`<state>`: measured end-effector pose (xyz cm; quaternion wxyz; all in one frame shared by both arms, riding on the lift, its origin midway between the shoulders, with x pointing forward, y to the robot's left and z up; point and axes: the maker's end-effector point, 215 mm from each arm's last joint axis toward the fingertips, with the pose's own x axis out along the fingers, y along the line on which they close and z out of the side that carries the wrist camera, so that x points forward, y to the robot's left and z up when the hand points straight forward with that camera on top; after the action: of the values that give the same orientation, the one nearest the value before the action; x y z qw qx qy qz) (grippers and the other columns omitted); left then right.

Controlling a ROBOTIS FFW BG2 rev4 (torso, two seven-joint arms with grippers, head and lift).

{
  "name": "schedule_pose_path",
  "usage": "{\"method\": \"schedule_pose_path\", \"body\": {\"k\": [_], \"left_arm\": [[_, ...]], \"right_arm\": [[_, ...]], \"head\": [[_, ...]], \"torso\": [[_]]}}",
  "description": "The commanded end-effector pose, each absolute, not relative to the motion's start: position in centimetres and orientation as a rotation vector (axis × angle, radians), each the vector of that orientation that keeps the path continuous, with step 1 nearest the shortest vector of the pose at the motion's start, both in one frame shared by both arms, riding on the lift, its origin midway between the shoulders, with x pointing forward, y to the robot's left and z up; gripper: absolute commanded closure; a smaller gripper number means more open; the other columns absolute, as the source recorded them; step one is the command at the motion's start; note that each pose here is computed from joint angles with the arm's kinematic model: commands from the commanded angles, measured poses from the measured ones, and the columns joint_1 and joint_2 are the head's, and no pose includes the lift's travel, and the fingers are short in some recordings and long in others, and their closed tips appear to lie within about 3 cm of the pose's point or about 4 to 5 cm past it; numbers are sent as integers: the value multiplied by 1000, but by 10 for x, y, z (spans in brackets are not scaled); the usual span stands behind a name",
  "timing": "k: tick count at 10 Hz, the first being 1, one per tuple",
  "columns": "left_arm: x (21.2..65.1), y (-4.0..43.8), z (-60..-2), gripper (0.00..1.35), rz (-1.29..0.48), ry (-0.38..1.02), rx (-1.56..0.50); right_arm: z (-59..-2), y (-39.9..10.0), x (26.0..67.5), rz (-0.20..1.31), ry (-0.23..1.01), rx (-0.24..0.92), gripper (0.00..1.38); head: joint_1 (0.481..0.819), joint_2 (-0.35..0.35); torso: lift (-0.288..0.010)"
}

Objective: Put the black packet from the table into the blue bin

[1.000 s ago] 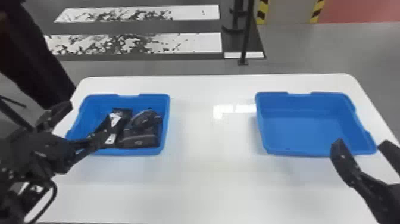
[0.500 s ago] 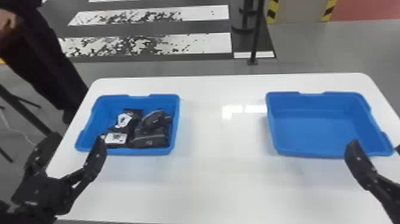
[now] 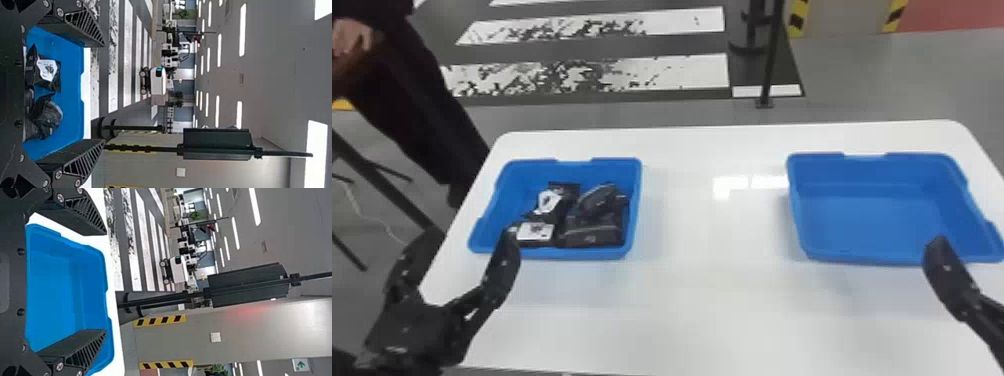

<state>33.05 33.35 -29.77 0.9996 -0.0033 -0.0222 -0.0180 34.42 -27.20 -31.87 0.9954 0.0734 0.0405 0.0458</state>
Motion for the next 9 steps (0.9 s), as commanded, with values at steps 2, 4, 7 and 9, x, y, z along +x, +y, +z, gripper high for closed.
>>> {"method": "schedule_pose_path", "body": {"k": [2, 4, 7, 9], "left_arm": [[334, 325, -292, 170, -54, -65, -24], [336, 323, -287, 170, -61, -84, -37], [334, 326, -285, 170, -56, -89, -34], [334, 326, -286, 170, -55, -87, -36]], "right_arm": [[-317, -272, 345, 93, 80, 133, 133], [-317, -270, 344, 96, 81, 132, 133], [-315, -271, 344, 94, 73, 131, 133], [-317, -271, 344, 94, 73, 134, 133]], "head": [[695, 104], [695, 94], [695, 94], [695, 94]], "torso": [[-110], [-110], [-110], [-110]]}}
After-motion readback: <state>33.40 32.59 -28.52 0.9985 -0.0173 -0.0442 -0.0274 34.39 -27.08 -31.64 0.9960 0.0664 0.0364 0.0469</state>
